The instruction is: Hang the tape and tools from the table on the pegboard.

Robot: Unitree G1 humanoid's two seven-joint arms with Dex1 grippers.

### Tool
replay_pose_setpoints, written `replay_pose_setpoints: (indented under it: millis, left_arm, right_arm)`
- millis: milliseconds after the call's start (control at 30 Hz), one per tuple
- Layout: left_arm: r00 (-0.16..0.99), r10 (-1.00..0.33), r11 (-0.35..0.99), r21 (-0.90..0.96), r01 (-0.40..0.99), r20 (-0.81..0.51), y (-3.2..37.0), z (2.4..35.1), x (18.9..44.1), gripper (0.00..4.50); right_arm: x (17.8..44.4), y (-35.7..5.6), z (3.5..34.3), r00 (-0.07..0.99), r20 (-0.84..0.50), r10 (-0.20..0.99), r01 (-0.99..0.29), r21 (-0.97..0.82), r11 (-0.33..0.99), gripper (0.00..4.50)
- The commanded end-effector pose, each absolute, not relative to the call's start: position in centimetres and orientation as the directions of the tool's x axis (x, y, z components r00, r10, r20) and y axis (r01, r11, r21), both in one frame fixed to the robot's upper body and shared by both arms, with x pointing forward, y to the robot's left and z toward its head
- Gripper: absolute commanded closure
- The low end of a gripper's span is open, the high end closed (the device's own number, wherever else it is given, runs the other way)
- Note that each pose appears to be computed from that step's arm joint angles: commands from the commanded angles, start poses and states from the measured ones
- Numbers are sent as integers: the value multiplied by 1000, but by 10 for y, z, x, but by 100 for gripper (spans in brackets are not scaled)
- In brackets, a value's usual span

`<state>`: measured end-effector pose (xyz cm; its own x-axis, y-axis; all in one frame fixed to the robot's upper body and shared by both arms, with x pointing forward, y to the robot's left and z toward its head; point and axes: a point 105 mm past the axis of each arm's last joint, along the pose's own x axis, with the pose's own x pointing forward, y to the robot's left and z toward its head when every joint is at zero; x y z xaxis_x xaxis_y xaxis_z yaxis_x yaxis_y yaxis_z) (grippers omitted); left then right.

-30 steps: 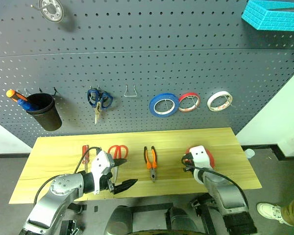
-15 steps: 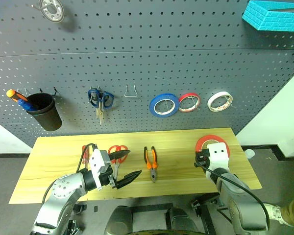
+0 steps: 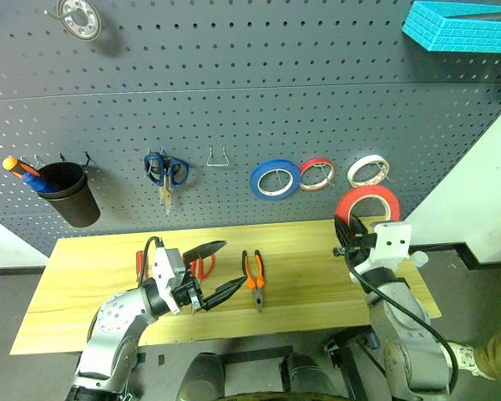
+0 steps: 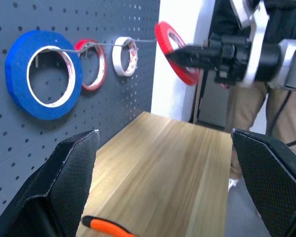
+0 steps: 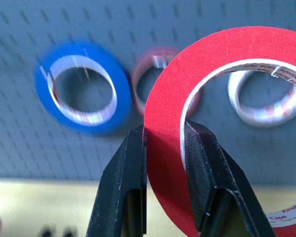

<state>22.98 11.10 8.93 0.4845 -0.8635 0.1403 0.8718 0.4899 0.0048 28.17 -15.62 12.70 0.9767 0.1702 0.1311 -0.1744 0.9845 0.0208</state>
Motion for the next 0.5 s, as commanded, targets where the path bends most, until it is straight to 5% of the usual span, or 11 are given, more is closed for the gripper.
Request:
replay_pose_setpoints:
  millis: [33,500]
  left_arm:
    - [486,-848,502,30,864,212,112,102,233,0]
    - [515,-834,530,30,847,201,114,100,232,0]
  right_arm:
    - [295,-146,148,954,219,203,-209,5,978,381]
    - [328,-126,150,939,232,255,-263,1,965,381]
